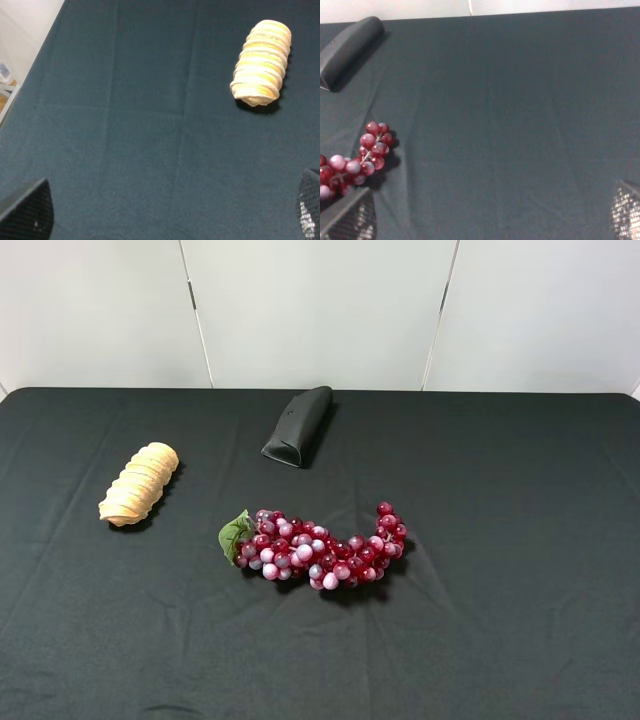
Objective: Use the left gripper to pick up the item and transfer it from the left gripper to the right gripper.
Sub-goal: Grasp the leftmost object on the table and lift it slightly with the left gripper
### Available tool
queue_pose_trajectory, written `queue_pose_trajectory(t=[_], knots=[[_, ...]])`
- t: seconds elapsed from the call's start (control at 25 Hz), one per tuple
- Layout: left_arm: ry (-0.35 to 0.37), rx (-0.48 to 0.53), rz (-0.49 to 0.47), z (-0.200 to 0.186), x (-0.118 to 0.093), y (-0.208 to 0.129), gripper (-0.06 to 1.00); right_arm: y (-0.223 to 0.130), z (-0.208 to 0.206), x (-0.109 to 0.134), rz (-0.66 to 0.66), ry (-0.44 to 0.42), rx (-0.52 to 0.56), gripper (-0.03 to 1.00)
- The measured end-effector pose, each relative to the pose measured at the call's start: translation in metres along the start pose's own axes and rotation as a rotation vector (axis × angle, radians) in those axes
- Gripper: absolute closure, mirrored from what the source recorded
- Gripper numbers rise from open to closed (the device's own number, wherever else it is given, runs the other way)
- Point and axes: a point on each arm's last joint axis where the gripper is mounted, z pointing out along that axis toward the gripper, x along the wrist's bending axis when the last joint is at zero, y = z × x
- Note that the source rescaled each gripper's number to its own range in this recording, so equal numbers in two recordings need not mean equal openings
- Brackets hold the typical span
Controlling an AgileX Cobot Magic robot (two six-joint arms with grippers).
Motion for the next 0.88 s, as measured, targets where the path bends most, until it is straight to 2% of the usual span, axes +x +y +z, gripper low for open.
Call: queue_pose_trajectory(t=[0.88], knots=[[0.0, 0.0, 0.0, 0.0, 0.0, 0.0, -0.03, 0.0, 0.0, 0.0, 0.0, 0.0, 0.0, -0.03]])
